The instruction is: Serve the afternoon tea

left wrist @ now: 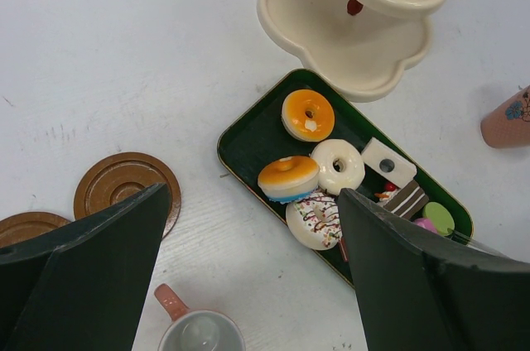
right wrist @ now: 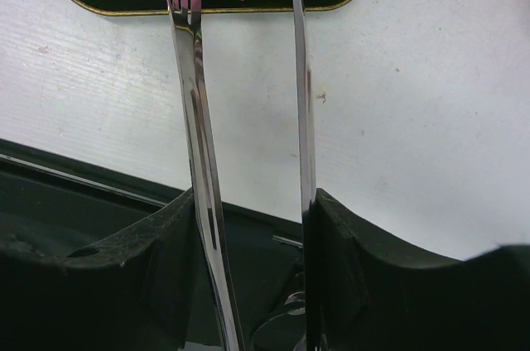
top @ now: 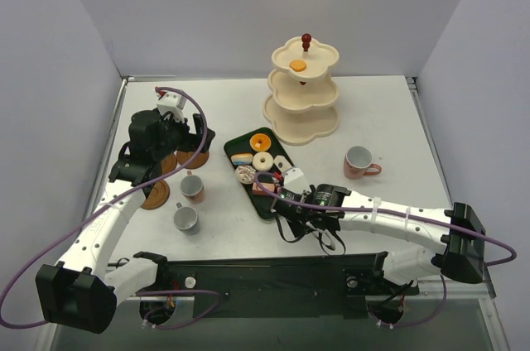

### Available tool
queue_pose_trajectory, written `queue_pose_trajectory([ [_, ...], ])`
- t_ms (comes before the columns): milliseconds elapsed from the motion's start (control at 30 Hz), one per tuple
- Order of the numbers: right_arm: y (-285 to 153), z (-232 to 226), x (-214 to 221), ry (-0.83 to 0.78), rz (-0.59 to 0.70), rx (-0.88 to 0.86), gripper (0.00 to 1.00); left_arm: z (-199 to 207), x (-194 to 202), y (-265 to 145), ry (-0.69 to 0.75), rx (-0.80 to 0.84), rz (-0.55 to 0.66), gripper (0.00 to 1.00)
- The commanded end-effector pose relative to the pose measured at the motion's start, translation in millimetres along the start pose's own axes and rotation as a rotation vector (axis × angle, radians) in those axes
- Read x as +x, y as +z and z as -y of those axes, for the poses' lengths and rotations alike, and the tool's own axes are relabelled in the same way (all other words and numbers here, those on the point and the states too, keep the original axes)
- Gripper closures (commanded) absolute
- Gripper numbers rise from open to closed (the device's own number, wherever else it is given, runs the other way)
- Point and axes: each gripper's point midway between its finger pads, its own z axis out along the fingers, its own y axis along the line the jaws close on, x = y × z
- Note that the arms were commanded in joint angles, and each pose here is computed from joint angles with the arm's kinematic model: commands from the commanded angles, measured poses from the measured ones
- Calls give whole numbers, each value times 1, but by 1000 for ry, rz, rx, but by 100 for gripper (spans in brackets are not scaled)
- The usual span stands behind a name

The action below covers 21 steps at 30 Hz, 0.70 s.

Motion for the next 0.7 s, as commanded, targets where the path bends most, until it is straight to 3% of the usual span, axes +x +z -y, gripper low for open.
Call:
queue_pose_trajectory([
  [0, -7, 3, -5, -2, 7, 44, 53, 4, -21, -2, 8, 11, 52, 6],
  [667, -2, -5, 4, -5, -21, 57, 52, 5, -21, -2, 8, 19, 53, 6],
])
